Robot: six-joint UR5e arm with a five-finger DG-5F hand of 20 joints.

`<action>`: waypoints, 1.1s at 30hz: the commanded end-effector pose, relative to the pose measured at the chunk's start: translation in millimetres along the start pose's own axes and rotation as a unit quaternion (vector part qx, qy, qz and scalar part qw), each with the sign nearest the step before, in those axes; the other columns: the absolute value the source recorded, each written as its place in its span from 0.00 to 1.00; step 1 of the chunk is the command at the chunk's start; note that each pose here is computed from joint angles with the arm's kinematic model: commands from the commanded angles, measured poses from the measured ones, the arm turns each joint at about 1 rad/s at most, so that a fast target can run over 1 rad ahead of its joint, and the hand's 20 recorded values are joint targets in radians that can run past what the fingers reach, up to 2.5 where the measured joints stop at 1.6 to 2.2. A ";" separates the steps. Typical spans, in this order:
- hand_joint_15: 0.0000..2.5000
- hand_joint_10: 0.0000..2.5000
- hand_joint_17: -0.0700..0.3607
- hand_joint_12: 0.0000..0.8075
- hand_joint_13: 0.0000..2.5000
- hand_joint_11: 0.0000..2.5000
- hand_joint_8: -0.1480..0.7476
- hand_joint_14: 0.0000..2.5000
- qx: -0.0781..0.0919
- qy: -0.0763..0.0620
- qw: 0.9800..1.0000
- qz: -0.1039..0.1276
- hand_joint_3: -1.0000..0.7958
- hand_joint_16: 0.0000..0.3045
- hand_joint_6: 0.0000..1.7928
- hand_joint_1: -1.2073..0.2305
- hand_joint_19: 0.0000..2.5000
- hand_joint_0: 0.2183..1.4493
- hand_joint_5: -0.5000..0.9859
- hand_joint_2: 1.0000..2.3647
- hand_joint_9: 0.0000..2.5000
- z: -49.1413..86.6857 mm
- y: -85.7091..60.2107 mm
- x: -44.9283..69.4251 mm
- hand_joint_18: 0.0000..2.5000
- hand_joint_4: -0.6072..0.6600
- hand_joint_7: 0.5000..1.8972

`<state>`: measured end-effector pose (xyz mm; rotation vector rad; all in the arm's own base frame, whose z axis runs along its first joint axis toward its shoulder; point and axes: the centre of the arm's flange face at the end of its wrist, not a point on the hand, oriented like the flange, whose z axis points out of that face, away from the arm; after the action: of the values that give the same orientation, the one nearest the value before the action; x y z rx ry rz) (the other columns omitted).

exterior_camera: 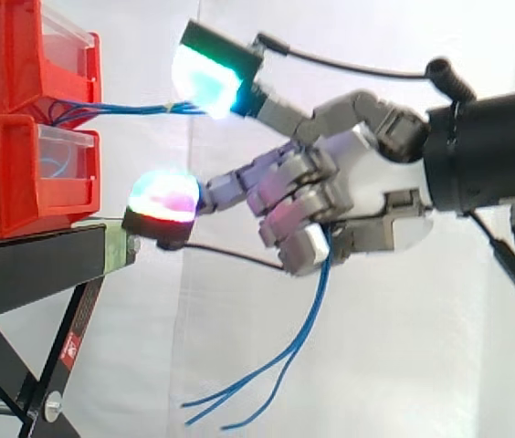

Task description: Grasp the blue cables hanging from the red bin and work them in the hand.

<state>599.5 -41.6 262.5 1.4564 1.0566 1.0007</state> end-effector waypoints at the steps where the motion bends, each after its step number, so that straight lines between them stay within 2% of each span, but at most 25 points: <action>1: 0.74 1.00 0.53 0.84 0.78 1.00 0.85 1.00 0.003 -0.003 1.000 -0.016 0.01 0.70 0.16 0.45 0.26 0.47 0.39 0.00 0.62 -9.1 15.9 -4.3 0.94 0.65 0.53; 11: 0.74 1.00 0.53 0.84 0.78 1.00 0.85 1.00 0.014 -0.001 1.000 -0.026 0.01 0.70 0.16 0.44 0.26 0.47 0.39 0.00 0.62 -14.0 16.7 -3.8 0.94 0.65 0.53; 17: 0.74 1.00 0.53 0.84 0.78 1.00 0.85 1.00 0.000 -0.005 1.000 -0.021 0.00 0.70 0.17 0.43 0.26 0.47 0.39 0.00 0.62 -19.7 34.8 -5.7 0.94 0.64 0.53; 20: 0.74 1.00 0.53 0.84 0.78 1.00 0.85 1.00 -0.008 -0.018 0.999 -0.026 0.00 0.70 0.18 0.43 0.26 0.48 0.39 0.00 0.62 -26.0 48.1 -8.9 0.94 0.63 0.52; 24: 0.74 1.00 0.53 0.84 0.78 1.00 0.85 1.00 -0.012 -0.034 0.999 -0.040 0.00 0.70 0.18 0.42 0.26 0.48 0.39 0.00 0.62 -27.5 51.8 -11.4 0.94 0.62 0.53; 25: 0.74 1.00 0.53 0.84 0.78 1.00 0.85 1.00 -0.014 -0.043 0.998 -0.053 0.00 0.70 0.18 0.42 0.26 0.48 0.39 0.00 0.62 -28.0 52.9 -12.5 0.94 0.62 0.53; 28: 0.74 1.00 0.53 0.84 0.78 1.00 0.85 1.00 -0.021 -0.070 0.995 -0.067 0.00 0.70 0.19 0.41 0.26 0.49 0.39 0.00 0.62 -26.4 53.3 -15.8 0.94 0.62 0.53; 31: 0.74 1.00 0.53 0.84 0.78 1.00 0.85 1.00 -0.033 -0.084 0.993 -0.071 0.00 0.70 0.19 0.41 0.26 0.49 0.40 0.00 0.62 -25.1 55.6 -14.1 0.94 0.61 0.53; 33: 0.74 1.00 0.53 0.84 0.78 1.00 0.85 1.00 -0.040 -0.092 0.989 -0.104 0.00 0.70 0.19 0.41 0.26 0.49 0.40 0.00 0.62 -23.5 57.7 -12.5 0.94 0.61 0.52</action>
<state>577.1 -52.9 319.3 1.3670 0.9972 0.7985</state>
